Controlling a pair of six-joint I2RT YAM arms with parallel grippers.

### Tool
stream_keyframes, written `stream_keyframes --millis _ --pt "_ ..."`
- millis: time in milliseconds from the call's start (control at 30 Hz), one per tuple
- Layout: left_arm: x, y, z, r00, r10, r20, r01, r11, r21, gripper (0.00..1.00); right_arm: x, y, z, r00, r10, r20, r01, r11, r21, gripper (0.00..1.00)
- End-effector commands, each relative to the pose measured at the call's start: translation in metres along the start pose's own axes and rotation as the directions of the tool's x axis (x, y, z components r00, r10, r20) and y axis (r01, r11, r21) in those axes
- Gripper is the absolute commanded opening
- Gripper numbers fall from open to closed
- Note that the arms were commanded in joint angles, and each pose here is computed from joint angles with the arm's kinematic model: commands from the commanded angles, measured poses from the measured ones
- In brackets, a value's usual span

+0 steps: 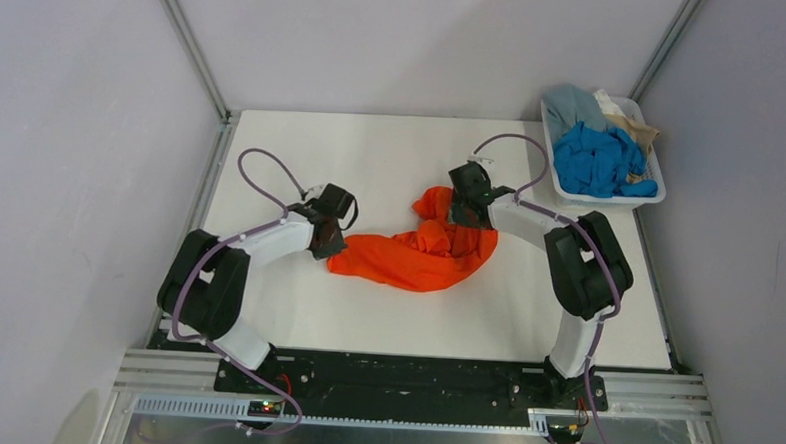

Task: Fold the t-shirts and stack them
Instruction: Flatten out the tshirt

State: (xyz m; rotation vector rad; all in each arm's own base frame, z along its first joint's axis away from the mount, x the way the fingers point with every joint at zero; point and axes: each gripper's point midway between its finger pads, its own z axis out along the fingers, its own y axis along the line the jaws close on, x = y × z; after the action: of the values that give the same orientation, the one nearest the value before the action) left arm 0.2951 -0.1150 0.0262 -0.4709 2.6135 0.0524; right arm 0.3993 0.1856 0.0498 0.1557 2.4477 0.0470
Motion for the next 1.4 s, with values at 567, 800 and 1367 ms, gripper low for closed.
stream_keyframes --millis 567,800,1367 --pt "-0.063 -0.001 -0.111 0.929 -0.196 0.312 0.111 0.956 0.27 0.0 -0.072 -0.033 -0.13 0.948 0.079 0.31 -0.114 0.989 0.095 0.0" --pt "-0.107 0.014 -0.259 0.766 -0.391 0.51 0.028 0.814 0.581 0.0 -0.107 -0.045 -0.249 0.832 0.163 0.53 -0.154 0.986 -0.062 0.0" --pt "-0.129 0.078 -0.529 0.448 -0.617 0.647 -0.364 0.535 0.762 0.0 -0.182 -0.082 -0.534 0.47 0.493 0.732 0.088 0.799 -0.595 0.0"
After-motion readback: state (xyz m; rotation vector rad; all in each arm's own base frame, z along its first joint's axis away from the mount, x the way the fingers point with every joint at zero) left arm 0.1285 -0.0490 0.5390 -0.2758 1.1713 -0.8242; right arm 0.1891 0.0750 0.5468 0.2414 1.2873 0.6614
